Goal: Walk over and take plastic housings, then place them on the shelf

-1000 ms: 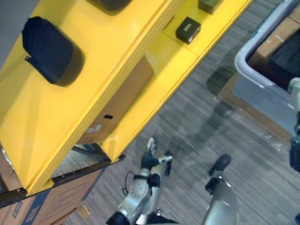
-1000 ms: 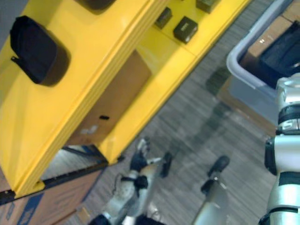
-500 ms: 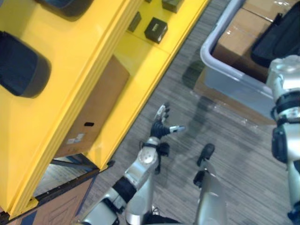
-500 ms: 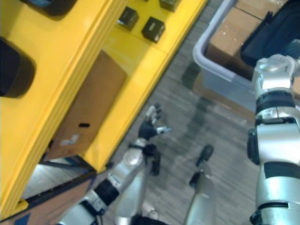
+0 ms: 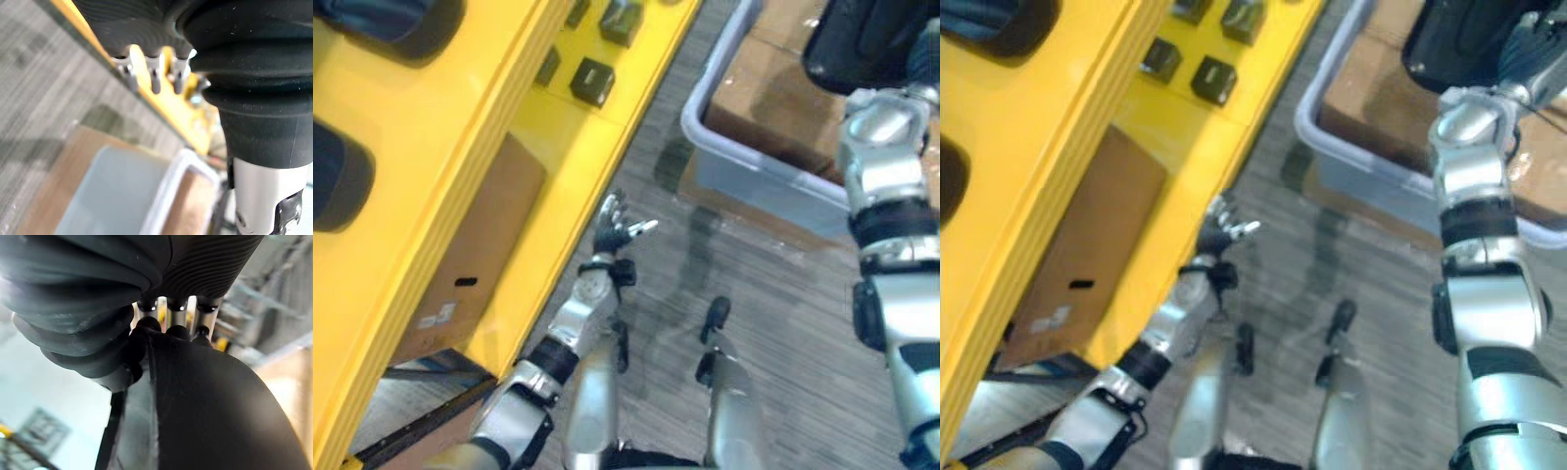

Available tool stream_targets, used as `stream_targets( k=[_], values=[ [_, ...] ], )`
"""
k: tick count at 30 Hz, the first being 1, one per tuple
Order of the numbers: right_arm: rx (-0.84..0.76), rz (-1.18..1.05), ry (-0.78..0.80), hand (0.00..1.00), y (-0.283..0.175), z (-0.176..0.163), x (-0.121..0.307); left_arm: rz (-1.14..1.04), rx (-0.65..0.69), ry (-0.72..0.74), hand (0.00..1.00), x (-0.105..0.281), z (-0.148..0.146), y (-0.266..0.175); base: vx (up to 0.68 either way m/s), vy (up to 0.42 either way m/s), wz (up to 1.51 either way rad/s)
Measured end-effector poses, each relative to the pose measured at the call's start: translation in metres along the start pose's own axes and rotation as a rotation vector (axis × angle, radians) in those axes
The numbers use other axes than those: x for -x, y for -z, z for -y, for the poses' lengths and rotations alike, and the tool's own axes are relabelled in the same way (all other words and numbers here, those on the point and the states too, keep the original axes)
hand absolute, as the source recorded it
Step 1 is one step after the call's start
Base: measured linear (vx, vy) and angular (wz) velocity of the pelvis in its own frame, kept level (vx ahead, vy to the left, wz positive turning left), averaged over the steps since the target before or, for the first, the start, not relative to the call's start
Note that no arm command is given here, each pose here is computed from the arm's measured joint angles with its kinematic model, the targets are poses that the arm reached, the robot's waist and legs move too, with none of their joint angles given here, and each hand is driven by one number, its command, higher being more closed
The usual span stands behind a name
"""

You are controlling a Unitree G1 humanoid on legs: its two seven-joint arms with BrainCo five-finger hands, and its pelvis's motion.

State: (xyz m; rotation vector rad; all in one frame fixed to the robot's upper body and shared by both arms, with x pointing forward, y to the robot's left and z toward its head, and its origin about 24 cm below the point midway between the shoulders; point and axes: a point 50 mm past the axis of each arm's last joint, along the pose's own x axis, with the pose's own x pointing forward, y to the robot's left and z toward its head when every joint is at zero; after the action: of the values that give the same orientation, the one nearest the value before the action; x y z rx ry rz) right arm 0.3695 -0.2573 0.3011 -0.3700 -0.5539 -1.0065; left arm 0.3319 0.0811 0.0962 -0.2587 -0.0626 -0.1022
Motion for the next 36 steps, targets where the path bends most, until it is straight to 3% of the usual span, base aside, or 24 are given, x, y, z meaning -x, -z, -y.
stream_targets(
  k=[7, 16, 22, 28, 36],
  values=[
    [-0.011, 0.166, -0.108, 1.0, 0.014, 0.016, 0.048, 0.048, 0.033, -0.049, 0.0, 0.018, -0.023, -0.014, 0.04, 0.028, -0.1],
    [0.105, 0.145, -0.276, 1.0, 0.066, 0.026, 0.122, 0.083, 0.047, -0.134, 0.0, 0.032, -0.042, -0.023, 0.08, 0.018, -0.08],
    [0.094, 0.227, -0.336, 1.0, 0.066, 0.029, 0.144, 0.05, 0.136, -0.109, 0.0, 0.032, -0.043, -0.021, -0.03, 0.054, -0.05],
    [0.094, 0.265, -0.441, 1.0, 0.07, 0.023, 0.176, -0.035, 0.143, -0.063, 0.0, 0.04, -0.041, -0.005, -0.07, 0.019, 0.01],
    [0.073, 0.298, -0.501, 1.0, 0.065, 0.017, 0.188, -0.125, 0.205, 0.017, 0.0, 0.044, -0.027, 0.01, -0.02, 0.0, 0.08]
  ],
)
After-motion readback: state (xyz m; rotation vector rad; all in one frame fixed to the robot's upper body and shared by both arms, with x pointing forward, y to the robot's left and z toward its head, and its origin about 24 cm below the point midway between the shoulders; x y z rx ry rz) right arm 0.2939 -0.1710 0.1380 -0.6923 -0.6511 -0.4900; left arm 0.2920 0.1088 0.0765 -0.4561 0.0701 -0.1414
